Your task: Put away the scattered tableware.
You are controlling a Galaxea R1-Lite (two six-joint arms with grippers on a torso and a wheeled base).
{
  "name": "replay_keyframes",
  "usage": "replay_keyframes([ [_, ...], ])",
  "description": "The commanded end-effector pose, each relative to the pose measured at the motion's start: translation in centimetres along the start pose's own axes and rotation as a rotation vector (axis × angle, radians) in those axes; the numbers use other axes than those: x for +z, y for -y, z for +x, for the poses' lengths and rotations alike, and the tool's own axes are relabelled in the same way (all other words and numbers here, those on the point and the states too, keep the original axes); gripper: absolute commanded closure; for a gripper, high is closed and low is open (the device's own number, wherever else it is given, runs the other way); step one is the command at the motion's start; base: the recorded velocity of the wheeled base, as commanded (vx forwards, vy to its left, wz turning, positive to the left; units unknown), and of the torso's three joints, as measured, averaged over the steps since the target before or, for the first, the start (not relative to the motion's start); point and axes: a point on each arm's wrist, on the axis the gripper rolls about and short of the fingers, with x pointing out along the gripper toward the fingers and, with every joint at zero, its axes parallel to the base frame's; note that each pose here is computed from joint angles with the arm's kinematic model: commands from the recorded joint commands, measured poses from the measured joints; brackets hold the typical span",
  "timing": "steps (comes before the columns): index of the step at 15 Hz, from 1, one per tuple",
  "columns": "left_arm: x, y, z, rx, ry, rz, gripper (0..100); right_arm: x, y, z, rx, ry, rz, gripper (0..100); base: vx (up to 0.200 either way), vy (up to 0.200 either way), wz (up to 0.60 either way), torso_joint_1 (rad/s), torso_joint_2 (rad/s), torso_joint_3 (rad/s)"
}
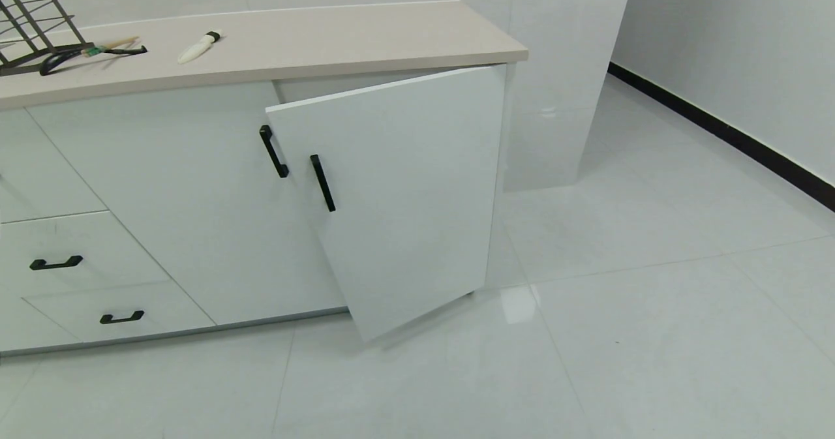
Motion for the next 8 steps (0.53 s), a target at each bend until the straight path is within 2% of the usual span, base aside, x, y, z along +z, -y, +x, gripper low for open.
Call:
replay_keyframes([
  [1,0.0,0.0,0.0,0.001,0.001,-0.001,0,0.2,-5.4,-7.6,-0.123,-0.124,-0.048,100,0.0,0.0,0.0,0.0,0.0,0.0],
  [2,0.0,0.0,0.0,0.001,0.001,-0.001,0,-0.7,-6.7,-9.1,-0.122,-0.203,0.006,100,0.0,0.0,0.0,0.0,0.0,0.0],
  [4,0.0,0.0,0.0,0.001,0.001,-0.001,0,-2.1,-7.7,-10.0,-0.127,-0.281,0.074,100,0.0,0.0,0.0,0.0,0.0,0.0],
  [7,0.0,0.0,0.0,0.001,0.001,-0.001,0,-4.9,-8.3,-10.6,-0.282,-0.404,0.226,100,0.0,0.0,0.0,0.0,0.0,0.0],
  [8,0.0,0.0,0.0,0.001,0.001,-0.001,0,-6.4,-8.8,-11.0,-0.344,-0.488,0.289,100,0.0,0.0,0.0,0.0,0.0,0.0],
])
